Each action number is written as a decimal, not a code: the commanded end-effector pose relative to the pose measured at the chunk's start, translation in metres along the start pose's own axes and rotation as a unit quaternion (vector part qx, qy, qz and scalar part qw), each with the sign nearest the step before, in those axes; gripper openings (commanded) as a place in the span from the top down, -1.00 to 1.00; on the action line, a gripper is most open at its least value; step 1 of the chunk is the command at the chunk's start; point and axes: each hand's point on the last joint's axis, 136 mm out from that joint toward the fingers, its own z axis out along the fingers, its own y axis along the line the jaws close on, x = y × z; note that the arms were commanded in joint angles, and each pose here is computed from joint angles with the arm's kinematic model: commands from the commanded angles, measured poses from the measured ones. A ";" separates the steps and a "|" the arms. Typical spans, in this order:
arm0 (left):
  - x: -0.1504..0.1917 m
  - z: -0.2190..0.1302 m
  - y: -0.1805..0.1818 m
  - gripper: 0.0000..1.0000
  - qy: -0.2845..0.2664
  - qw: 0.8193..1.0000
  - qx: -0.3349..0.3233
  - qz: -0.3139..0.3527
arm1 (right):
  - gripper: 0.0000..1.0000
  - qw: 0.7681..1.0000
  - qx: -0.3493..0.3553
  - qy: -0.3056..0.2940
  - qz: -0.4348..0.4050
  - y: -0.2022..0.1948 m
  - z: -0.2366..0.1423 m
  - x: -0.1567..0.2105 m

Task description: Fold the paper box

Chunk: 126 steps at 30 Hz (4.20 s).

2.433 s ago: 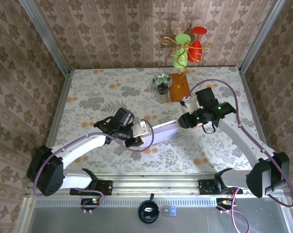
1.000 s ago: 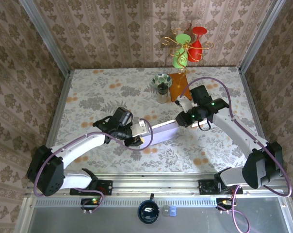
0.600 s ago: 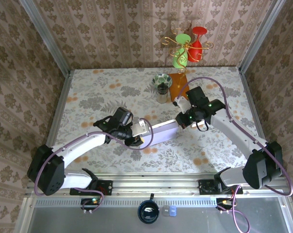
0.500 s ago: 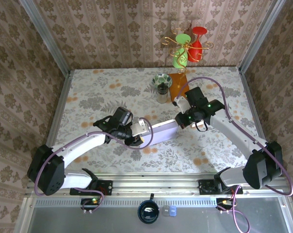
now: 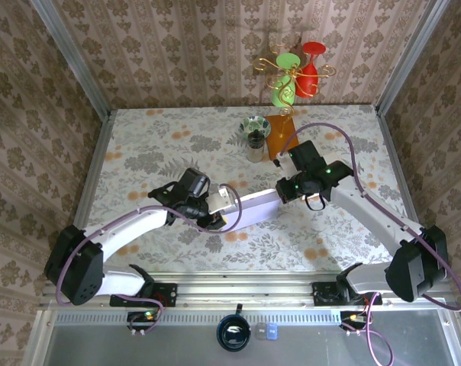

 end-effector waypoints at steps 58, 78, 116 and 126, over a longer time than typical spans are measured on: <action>-0.016 -0.094 0.019 0.07 -0.119 0.935 -0.092 -0.321 | 1.00 0.987 0.095 -0.126 0.035 -0.001 0.015 0.012; -0.016 -0.084 0.027 0.07 0.008 0.947 -0.064 -0.316 | 1.00 0.990 0.085 -0.108 0.040 0.004 0.018 0.013; -0.023 -0.064 0.036 0.72 0.032 0.946 -0.098 -0.306 | 1.00 0.990 0.084 -0.105 0.048 0.003 0.018 0.017; -0.030 -0.066 0.031 0.87 0.029 0.924 -0.086 -0.370 | 1.00 0.990 0.084 -0.105 0.049 0.004 0.018 0.017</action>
